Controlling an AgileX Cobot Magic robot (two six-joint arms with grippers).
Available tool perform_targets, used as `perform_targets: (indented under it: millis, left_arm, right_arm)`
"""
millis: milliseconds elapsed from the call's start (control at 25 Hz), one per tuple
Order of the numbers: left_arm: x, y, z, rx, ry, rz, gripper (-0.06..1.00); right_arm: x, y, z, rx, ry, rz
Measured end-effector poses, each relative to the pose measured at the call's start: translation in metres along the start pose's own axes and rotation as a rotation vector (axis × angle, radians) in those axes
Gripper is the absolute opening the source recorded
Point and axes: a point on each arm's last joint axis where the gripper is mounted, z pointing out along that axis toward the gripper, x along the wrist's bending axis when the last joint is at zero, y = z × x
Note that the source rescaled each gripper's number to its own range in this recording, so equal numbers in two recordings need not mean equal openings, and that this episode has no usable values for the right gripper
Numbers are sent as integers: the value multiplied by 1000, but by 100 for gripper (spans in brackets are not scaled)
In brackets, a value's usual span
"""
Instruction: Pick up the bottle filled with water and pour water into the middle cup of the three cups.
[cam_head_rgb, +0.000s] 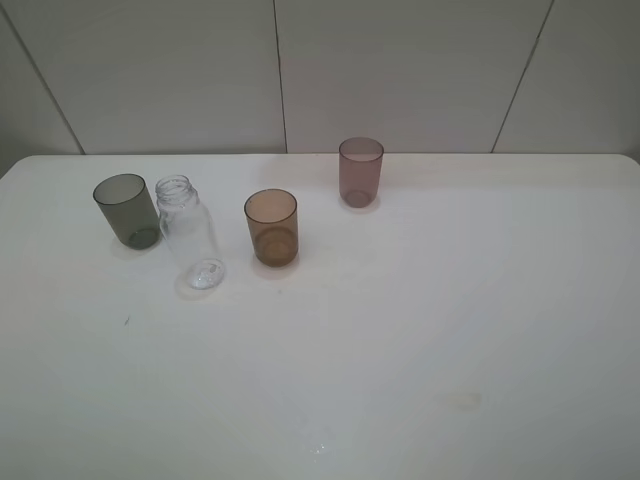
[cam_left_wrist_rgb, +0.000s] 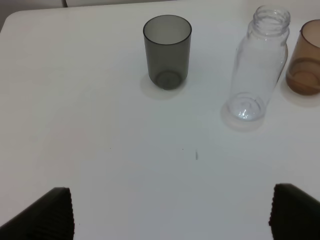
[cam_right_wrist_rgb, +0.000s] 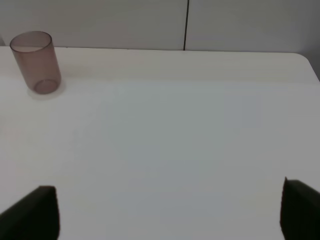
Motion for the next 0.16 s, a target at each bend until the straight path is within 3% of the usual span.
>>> perform_targets:
  millis: [160]
  left_arm:
    - [0, 0, 0, 0, -1, 0, 100]
  right_arm:
    - [0, 0, 0, 0, 0, 0]
